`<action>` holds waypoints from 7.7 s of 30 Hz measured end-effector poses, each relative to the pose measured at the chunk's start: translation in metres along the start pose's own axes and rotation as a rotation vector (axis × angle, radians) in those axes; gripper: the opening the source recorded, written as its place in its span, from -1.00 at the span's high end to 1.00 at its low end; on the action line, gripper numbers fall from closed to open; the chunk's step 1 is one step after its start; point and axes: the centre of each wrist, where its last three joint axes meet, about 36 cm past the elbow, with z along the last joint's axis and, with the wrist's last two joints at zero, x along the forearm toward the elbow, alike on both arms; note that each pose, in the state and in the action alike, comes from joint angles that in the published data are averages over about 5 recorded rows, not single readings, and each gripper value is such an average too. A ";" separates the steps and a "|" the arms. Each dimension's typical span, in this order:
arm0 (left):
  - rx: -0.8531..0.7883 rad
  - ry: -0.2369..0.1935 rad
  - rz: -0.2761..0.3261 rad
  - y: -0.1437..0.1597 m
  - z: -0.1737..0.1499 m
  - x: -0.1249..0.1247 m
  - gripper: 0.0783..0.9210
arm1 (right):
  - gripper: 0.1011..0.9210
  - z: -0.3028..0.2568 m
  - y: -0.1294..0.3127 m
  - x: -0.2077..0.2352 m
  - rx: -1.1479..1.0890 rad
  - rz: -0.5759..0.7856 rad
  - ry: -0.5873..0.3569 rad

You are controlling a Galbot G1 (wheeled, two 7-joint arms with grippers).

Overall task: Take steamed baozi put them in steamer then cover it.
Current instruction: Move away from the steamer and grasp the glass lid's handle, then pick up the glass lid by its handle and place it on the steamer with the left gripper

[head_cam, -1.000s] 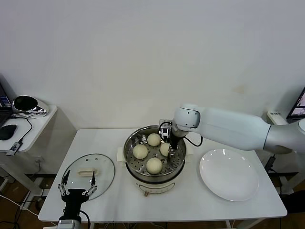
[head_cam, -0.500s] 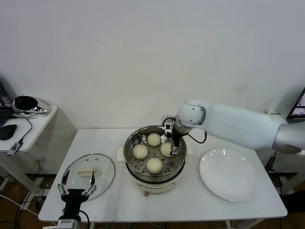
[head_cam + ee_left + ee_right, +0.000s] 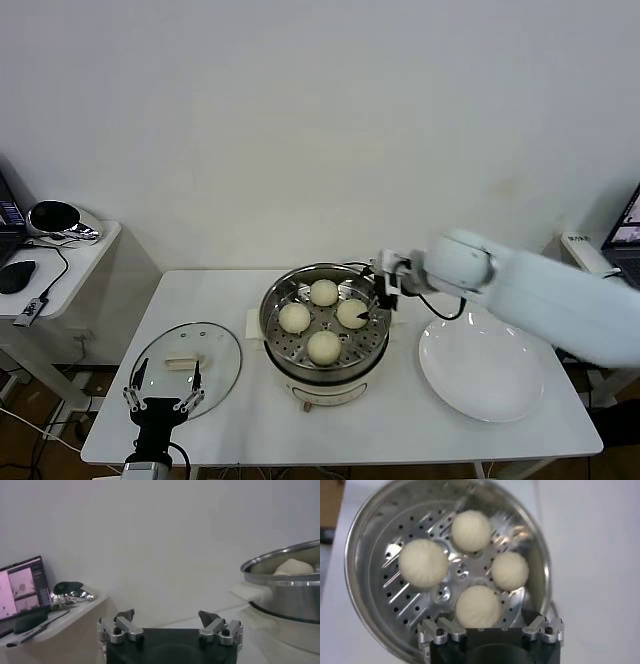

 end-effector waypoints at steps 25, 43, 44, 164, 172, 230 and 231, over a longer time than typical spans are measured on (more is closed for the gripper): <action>-0.167 -0.099 -0.030 -0.006 0.029 -0.007 -0.77 | -0.76 0.158 0.178 -0.006 -0.473 0.887 -0.590; -1.017 -0.119 0.120 0.064 0.100 -0.040 -0.77 | -0.76 0.205 0.264 0.036 -0.842 1.240 -0.398; -1.051 -0.118 0.129 0.065 0.103 -0.044 -0.77 | -0.76 0.205 0.267 0.037 -0.852 1.249 -0.390; -1.176 -0.195 0.094 -0.084 -0.117 -0.133 0.83 | -0.76 0.189 0.334 0.004 -0.824 1.197 -0.217; -1.181 -0.222 0.118 -0.135 -0.128 -0.141 0.83 | -0.76 0.187 0.340 0.001 -0.816 1.196 -0.204; -1.200 -0.205 0.185 -0.199 -0.127 -0.136 0.46 | -0.76 0.186 0.351 -0.013 -0.817 1.160 -0.198; -1.195 -0.207 0.185 -0.198 -0.127 -0.134 0.37 | -0.76 0.186 0.351 -0.013 -0.816 1.159 -0.198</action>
